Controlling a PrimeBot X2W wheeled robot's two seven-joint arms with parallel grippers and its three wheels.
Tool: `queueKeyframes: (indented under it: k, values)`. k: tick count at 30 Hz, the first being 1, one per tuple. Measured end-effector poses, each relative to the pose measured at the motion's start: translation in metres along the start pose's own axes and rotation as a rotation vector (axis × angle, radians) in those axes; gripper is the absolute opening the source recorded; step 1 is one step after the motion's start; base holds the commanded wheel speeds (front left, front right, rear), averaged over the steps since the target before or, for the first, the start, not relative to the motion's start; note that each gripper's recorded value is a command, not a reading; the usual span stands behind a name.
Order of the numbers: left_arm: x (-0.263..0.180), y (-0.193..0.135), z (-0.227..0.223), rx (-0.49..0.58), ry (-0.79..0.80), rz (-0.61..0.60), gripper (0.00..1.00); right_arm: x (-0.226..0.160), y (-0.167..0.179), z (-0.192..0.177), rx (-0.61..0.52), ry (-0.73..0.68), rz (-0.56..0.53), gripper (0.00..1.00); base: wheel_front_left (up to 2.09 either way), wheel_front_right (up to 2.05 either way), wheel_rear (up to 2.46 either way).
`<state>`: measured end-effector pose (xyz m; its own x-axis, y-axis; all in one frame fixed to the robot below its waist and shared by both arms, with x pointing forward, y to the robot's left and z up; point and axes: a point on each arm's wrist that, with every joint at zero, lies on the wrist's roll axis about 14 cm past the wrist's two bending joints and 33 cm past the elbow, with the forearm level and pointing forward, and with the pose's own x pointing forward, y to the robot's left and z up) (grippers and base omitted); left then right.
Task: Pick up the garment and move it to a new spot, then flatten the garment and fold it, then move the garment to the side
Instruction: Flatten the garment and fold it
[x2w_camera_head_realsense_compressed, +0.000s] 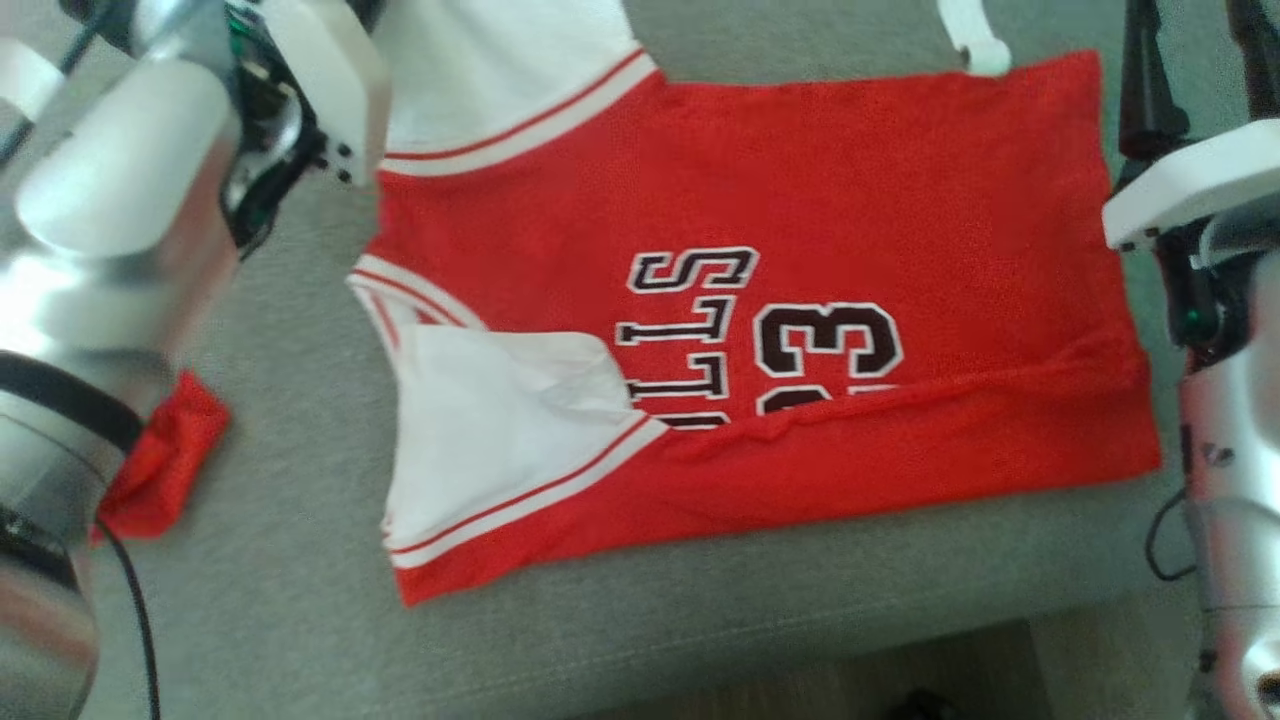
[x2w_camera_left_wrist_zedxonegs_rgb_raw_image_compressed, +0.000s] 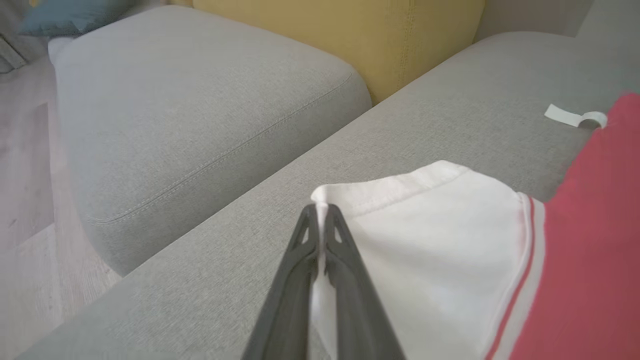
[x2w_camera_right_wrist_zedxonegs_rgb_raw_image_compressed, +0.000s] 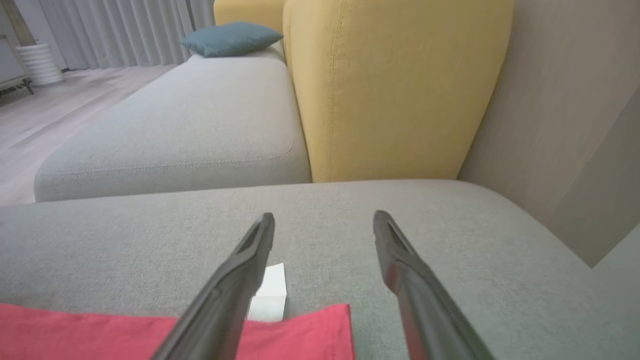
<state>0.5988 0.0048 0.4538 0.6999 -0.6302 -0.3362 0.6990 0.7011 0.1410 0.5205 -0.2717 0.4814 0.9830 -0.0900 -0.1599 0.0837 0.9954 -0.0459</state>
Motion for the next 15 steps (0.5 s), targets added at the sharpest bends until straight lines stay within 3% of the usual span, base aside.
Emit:
queueKeyframes:
  k: [8,15]
  values:
    - [-0.05,-0.005,0.01,0.006,-0.072,0.04,0.0,0.02,-0.001,-0.018,-0.03,0.145,0.024,1.0,0.0,0.0,0.0]
    - [-0.067,-0.016,0.006,0.001,-0.08,0.038,0.0,0.025,-0.002,-0.06,-0.04,0.328,0.023,1.0,0.0,0.0,0.0]
